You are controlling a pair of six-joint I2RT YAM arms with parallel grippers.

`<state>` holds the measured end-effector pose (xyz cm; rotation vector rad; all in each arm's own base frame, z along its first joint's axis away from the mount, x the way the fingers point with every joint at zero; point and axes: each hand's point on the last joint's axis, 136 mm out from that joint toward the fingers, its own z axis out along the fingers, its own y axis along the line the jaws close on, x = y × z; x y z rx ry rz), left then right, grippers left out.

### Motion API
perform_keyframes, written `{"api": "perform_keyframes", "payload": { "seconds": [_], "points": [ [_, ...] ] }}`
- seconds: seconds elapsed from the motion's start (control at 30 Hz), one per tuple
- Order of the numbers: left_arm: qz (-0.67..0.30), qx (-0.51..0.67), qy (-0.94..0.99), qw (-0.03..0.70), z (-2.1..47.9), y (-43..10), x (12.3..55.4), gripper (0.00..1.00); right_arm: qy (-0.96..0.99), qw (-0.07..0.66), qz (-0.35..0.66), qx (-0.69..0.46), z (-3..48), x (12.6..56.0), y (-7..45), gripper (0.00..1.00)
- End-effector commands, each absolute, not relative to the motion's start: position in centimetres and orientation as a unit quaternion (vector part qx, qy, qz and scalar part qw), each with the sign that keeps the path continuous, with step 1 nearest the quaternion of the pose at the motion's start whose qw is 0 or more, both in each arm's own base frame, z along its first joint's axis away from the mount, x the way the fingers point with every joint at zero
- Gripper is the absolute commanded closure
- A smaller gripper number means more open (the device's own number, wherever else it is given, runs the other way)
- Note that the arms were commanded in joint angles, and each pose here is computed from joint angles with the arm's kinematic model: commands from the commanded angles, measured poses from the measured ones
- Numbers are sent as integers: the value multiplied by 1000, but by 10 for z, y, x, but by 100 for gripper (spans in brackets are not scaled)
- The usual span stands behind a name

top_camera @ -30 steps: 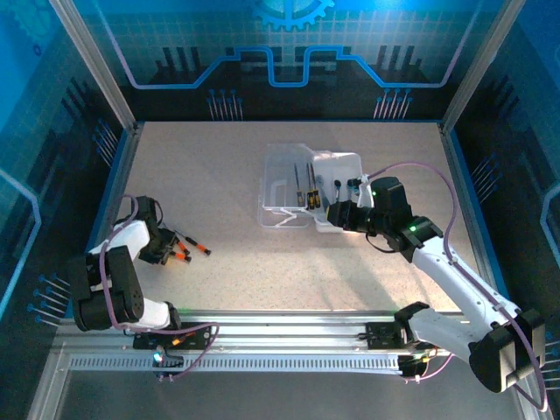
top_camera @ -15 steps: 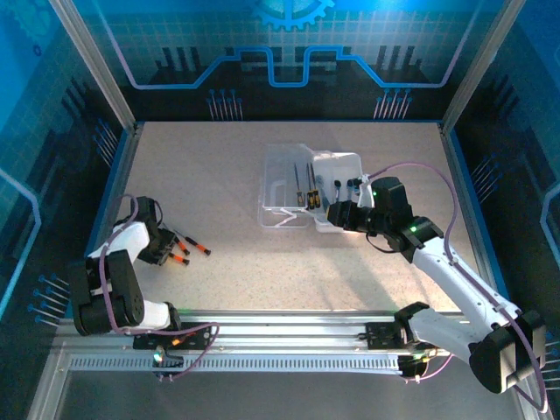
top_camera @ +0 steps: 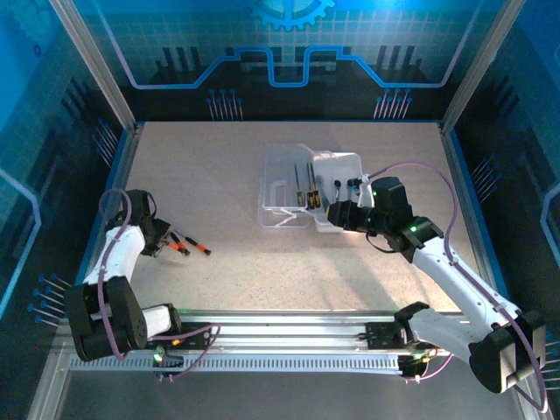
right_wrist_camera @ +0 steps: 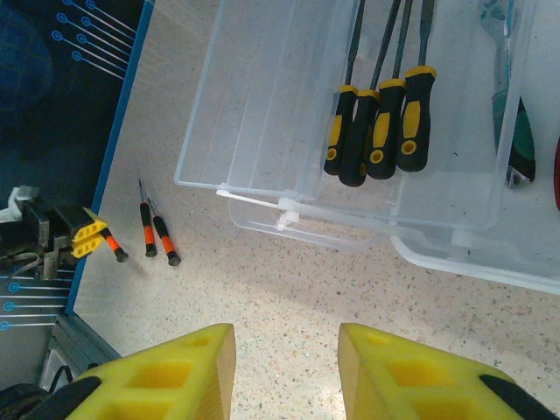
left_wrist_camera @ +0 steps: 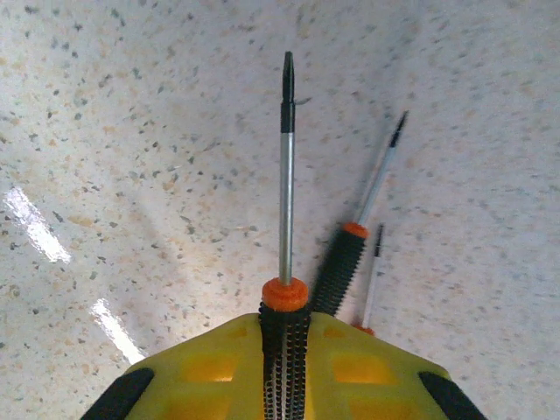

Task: Pack the tool kit

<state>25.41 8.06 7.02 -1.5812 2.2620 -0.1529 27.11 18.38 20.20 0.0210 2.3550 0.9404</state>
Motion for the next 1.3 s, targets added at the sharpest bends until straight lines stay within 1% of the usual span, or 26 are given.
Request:
{"api": "perform_keyframes", "payload": {
  "seconds": [0.0,0.13,0.27,0.53,0.73,0.83,1.0,1.1,1.27],
  "points": [
    [-60,-536,816,210,99,75,263,86,879,309,363,4,209,273,184,63],
    [-70,-496,834,231,128,56,286,86,878,304,370,3,207,275,187,63],
    [-92,-445,855,251,160,27,317,86,876,305,374,5,206,279,189,63],
    [-140,-306,904,262,212,-65,379,86,879,308,363,15,202,283,181,63],
    [-167,-203,929,260,236,-141,408,85,881,312,355,28,200,285,170,63],
    [-188,-146,937,256,241,-183,417,85,882,312,352,35,198,284,164,63],
    [-187,-70,949,246,233,-241,425,85,882,315,347,43,196,276,157,63],
    [-193,-42,953,231,225,-267,430,85,884,316,342,49,193,272,152,63],
    [-188,-21,962,195,200,-292,434,85,883,315,343,57,190,267,148,63]
  ]
}}
